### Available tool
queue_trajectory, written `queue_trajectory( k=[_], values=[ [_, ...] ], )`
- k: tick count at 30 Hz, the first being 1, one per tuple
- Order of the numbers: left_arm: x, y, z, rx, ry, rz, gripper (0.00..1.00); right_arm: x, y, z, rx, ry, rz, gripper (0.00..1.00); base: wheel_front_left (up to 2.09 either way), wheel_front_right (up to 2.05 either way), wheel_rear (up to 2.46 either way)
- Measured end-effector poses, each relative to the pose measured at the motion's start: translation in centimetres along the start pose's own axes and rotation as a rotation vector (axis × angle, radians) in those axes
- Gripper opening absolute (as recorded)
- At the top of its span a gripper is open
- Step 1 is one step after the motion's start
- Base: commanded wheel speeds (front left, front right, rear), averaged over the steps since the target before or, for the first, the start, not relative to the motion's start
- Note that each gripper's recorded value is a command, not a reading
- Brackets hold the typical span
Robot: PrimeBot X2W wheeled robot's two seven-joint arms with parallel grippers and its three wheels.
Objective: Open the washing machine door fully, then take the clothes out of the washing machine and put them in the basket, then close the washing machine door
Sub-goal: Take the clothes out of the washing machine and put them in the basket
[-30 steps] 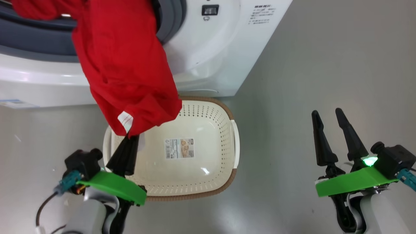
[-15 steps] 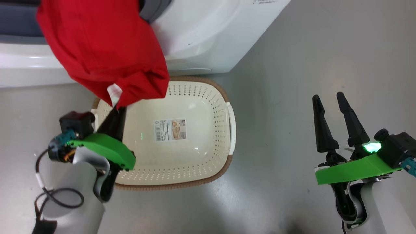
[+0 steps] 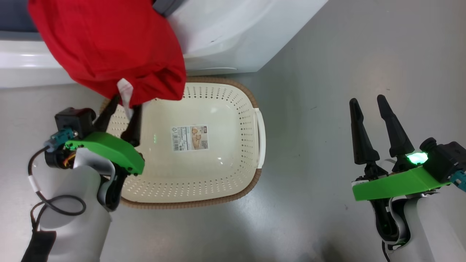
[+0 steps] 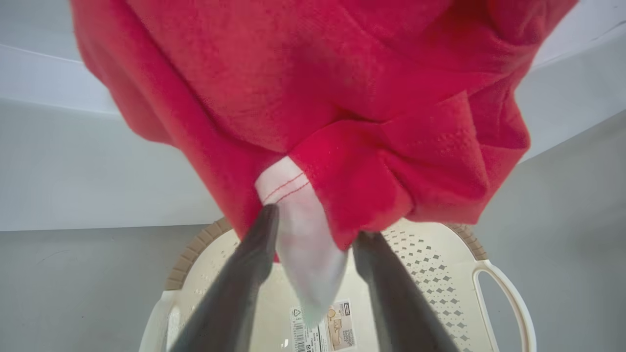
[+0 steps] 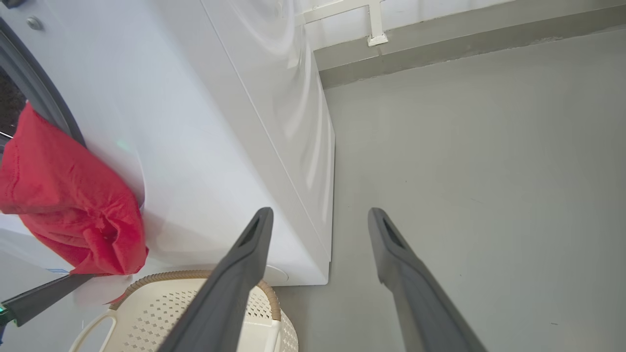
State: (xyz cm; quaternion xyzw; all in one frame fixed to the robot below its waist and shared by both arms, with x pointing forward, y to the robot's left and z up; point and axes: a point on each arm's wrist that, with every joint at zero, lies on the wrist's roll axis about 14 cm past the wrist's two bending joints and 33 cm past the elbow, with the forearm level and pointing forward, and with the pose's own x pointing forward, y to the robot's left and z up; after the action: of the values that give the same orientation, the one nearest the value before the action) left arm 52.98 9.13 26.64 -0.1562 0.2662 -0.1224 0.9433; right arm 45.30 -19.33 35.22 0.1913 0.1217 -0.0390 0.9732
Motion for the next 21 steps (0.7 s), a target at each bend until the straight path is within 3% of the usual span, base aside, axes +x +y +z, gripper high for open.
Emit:
queue_trajectory(
  k=[21],
  values=[
    [-3.5, 0.0, 5.6, -0.039, -0.195, 0.013, 1.00, 0.1, 1.7, 1.8, 0.004, -0.046, 0.044, 1.00, 0.00, 0.00, 0.00]
  ],
)
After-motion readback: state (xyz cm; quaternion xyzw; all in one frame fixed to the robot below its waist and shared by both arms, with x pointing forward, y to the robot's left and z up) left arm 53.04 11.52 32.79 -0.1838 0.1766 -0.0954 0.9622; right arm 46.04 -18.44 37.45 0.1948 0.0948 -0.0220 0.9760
